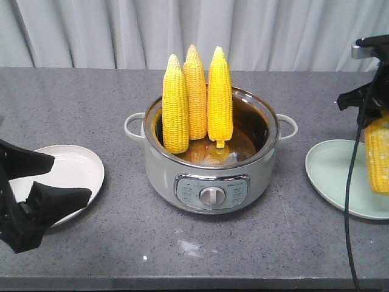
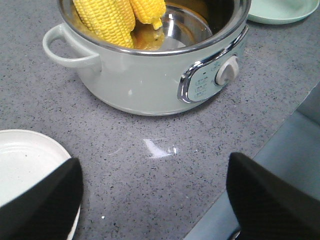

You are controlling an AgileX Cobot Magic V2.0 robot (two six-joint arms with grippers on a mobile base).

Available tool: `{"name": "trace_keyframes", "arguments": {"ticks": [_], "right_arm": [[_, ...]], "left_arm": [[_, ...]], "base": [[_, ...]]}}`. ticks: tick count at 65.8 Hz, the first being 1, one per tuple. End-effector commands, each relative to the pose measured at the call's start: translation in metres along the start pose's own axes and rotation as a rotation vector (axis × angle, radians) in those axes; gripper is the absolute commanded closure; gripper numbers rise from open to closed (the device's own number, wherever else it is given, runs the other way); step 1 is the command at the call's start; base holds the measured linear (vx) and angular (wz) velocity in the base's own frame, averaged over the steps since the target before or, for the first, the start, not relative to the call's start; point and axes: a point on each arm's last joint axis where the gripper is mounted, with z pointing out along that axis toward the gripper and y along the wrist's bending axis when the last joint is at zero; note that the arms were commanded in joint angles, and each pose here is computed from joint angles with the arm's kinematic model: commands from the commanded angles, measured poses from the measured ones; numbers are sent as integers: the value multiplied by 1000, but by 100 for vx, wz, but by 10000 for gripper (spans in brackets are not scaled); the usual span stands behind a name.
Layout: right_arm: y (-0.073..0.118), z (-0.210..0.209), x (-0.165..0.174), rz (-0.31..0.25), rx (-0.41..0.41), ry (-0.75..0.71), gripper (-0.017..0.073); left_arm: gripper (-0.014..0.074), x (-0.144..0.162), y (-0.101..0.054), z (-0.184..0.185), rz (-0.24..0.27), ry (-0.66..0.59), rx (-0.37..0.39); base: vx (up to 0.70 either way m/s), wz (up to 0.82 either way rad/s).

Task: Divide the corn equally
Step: 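Lift the corn cob out and lower it onto the green plate, then open the right gripper and withdraw it above the green plate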

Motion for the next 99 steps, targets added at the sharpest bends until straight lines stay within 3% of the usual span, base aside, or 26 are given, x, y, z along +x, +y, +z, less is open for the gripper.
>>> {"name": "trace_keyframes", "arguments": {"ticks": [1, 18, 44, 52, 69, 83, 99], "right_arm": [[-5, -5, -6, 5, 14, -58, 342], [-2, 34, -14, -10, 5, 1, 315], [-2, 43, -16, -18, 11, 12, 0], [-2, 35, -15, 16, 8, -7, -45], [3, -35, -4, 27, -61, -165, -8], [33, -88, 32, -59, -83, -364, 18], [85, -125, 84, -223, -170, -569, 18]], "left_arm": [[36, -14, -2, -7, -8, -82, -2], [36, -13, -3, -7, -7, -79, 1], [36, -13, -3, -7, -9, -78, 1], [36, -13, -3, -7, -10, -78, 1], [36, -13, -3, -7, -12, -73, 6], [36, -13, -3, -7, -10, -79, 1], [36, -13, -3, -7, -10, -80, 0]], "base": [[0, 0], [0, 0], [0, 0], [0, 0], [0, 0], [0, 0], [0, 0]]}}
